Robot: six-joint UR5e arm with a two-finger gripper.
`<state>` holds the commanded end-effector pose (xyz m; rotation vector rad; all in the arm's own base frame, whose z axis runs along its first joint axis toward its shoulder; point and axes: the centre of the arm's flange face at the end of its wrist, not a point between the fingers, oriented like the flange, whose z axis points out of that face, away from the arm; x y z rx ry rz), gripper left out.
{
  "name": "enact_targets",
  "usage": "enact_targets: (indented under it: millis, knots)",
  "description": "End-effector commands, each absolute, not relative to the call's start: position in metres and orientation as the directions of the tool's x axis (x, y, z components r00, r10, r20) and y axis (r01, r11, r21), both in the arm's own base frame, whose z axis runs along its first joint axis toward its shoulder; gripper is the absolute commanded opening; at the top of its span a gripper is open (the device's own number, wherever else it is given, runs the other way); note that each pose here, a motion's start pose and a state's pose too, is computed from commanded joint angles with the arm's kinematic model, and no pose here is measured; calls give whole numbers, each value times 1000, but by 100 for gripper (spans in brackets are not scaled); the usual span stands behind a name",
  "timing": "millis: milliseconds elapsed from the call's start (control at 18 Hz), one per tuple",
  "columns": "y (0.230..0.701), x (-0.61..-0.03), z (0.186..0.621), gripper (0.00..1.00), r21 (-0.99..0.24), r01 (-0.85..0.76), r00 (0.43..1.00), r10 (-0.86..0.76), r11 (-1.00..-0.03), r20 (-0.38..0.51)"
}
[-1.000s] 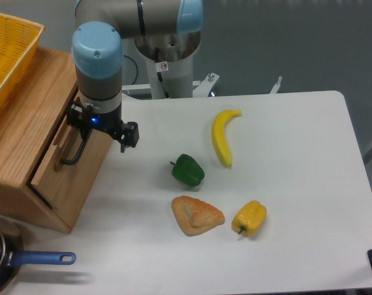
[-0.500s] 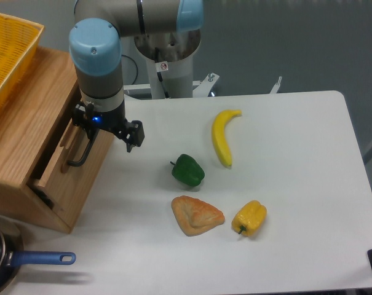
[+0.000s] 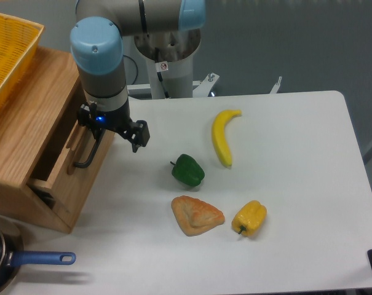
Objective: Slide the top drawer open
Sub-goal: 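Pull the drawer handle outward, sliding the wooden drawer open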
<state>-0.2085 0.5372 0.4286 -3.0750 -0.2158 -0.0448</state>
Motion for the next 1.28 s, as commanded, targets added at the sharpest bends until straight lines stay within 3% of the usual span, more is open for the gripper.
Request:
enact_targets:
  millis: [1278]
  knots:
    - [507, -284, 435, 100, -44, 147, 989, 148, -988, -17]
